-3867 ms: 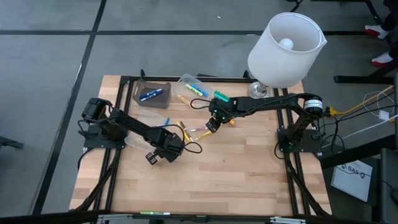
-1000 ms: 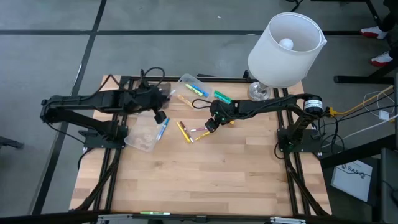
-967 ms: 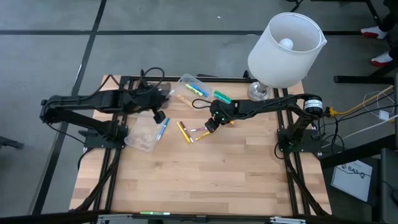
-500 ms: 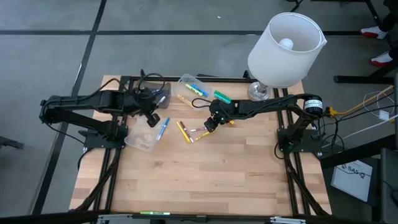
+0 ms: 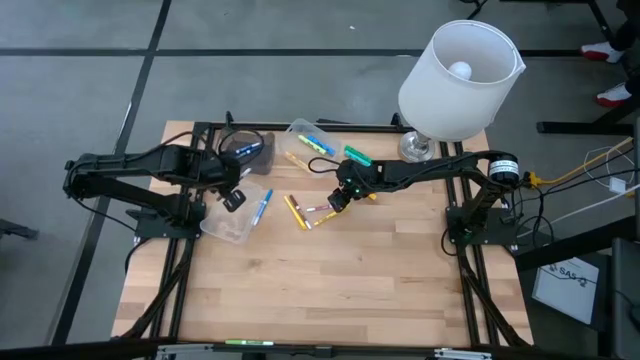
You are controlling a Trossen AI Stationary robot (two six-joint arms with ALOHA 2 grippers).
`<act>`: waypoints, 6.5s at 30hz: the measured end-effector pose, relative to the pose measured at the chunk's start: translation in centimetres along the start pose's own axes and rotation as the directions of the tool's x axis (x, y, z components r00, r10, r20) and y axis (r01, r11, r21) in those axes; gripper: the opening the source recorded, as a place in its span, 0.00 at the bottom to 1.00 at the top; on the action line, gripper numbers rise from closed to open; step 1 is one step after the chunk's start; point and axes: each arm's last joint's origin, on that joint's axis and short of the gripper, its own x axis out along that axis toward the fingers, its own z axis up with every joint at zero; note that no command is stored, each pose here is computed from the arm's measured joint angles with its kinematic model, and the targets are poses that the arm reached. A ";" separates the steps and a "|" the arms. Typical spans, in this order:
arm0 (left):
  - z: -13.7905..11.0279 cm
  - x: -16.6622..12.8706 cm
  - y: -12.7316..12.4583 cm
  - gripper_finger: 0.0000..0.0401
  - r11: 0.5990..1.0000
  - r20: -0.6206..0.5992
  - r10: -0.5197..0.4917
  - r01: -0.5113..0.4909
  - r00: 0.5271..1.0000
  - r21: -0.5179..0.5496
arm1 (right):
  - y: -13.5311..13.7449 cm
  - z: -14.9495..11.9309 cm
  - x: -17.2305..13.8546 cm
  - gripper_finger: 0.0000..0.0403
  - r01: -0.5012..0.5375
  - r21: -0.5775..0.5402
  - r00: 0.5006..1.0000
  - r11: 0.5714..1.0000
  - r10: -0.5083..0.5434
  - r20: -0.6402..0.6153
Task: Pick & Place Markers
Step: Put the dark pink marker into the black bin, then put the pink marker into the black bin
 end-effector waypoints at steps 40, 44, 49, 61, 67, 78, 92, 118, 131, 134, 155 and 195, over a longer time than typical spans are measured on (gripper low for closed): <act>-5.0 8.5 -0.5 0.06 0.994 -0.230 -0.057 0.034 0.972 -0.103 | -0.1 0.1 0.0 0.56 0.027 0.000 0.999 1.000 -0.027 0.021; -5.1 8.7 -0.5 0.06 0.993 -0.230 -0.065 0.041 0.971 -0.110 | -0.1 0.1 0.0 0.56 0.027 0.000 0.999 1.000 -0.027 0.021; -5.1 8.5 -0.4 0.06 0.991 -0.223 -0.079 0.052 0.972 -0.124 | -0.1 0.1 0.0 0.56 0.027 0.000 0.999 1.000 -0.027 0.021; -1.9 3.4 0.6 0.06 0.977 0.032 -0.139 0.143 0.990 -0.159 | -0.2 0.2 0.0 0.56 0.027 0.000 0.999 1.000 -0.027 0.024; -0.2 2.2 1.8 0.06 0.987 0.101 -0.113 0.124 0.988 -0.107 | -0.3 0.3 0.0 0.56 0.030 0.005 0.999 1.000 -0.031 0.026; 2.3 1.1 4.1 0.06 0.999 0.194 -0.035 0.033 0.980 0.012 | -0.3 0.3 0.0 0.56 0.030 0.005 0.999 1.000 -0.030 0.026; 6.2 2.6 5.5 0.06 0.911 0.148 0.120 -0.168 0.982 0.377 | -0.3 0.3 0.0 0.56 0.030 0.007 0.999 1.000 -0.030 0.026; 9.7 11.6 8.0 0.06 0.811 -0.170 0.258 -0.117 0.951 0.574 | -0.3 0.3 0.0 0.56 0.030 0.013 0.999 0.999 -0.030 0.026; 9.7 13.4 13.1 0.06 0.920 -0.224 0.169 -0.072 0.960 0.384 | -0.3 0.3 0.0 0.56 0.030 0.013 0.999 0.999 -0.031 0.026; 9.6 14.1 13.5 0.06 0.932 -0.252 0.136 -0.037 0.958 0.361 | -0.3 0.3 0.0 0.56 0.037 0.013 0.999 0.999 -0.038 0.032; 8.9 18.7 15.2 0.14 0.957 -0.399 0.052 0.068 0.916 0.281 | -0.3 0.3 0.0 0.56 0.037 0.017 0.999 0.999 -0.038 0.031; 10.7 4.4 11.6 0.15 0.987 0.142 -0.098 0.078 0.985 0.142 | 0.3 1.1 0.0 0.56 -0.039 0.002 0.994 0.999 0.039 0.106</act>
